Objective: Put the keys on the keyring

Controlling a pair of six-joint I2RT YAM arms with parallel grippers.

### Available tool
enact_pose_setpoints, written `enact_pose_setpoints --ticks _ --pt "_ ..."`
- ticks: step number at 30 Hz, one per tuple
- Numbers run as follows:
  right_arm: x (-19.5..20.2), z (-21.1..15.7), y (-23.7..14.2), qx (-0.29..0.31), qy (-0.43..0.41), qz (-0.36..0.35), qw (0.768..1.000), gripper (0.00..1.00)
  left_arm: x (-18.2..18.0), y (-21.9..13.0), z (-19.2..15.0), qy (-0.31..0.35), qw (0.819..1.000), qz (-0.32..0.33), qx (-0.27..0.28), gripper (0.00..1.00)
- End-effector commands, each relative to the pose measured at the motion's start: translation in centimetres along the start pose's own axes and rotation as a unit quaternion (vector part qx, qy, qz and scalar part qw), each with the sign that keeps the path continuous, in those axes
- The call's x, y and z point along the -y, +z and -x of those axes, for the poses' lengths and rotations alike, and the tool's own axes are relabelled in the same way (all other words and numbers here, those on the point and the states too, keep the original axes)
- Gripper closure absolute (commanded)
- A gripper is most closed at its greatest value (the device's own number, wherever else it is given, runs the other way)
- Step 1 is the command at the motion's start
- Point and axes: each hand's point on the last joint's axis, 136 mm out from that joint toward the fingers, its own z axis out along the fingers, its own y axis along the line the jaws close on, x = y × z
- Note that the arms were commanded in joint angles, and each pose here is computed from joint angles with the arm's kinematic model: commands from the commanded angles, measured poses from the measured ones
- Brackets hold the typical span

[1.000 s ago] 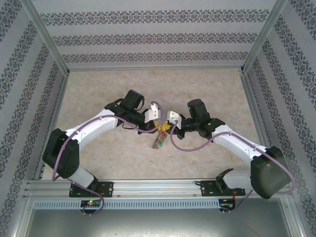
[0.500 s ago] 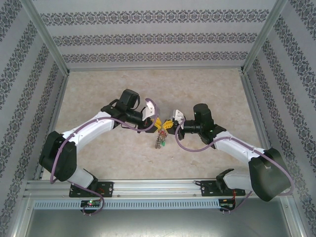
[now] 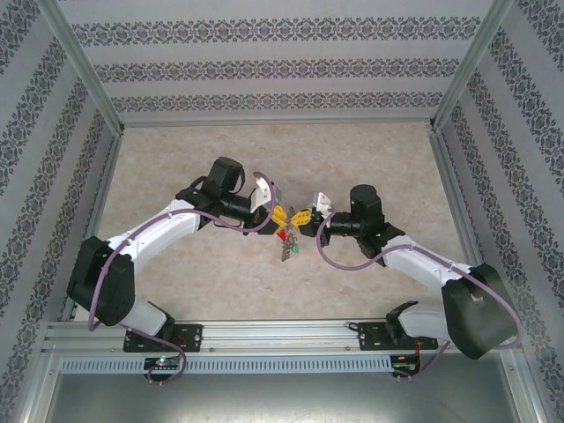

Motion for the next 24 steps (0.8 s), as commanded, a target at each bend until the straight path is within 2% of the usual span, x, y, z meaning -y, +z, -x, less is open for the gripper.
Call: enact_pose_setpoints --ticks 1,9,24 --pt "-0.4 1.5 -0.2 0.028 -0.021 0.021 0.999 1.0 0.6 -0.7 0.9 0.019 1.0 -0.01 0.007 0.71" --pt "-0.4 1.8 -0.2 0.03 -0.022 0.023 0.999 1.0 0.7 0.2 1.3 0.027 0.999 -0.03 0.002 0.71" --pt "-0.4 2.0 -0.2 0.032 -0.022 0.022 0.999 1.0 1.0 0.9 0.0 0.022 0.998 -0.044 -0.024 0.69"
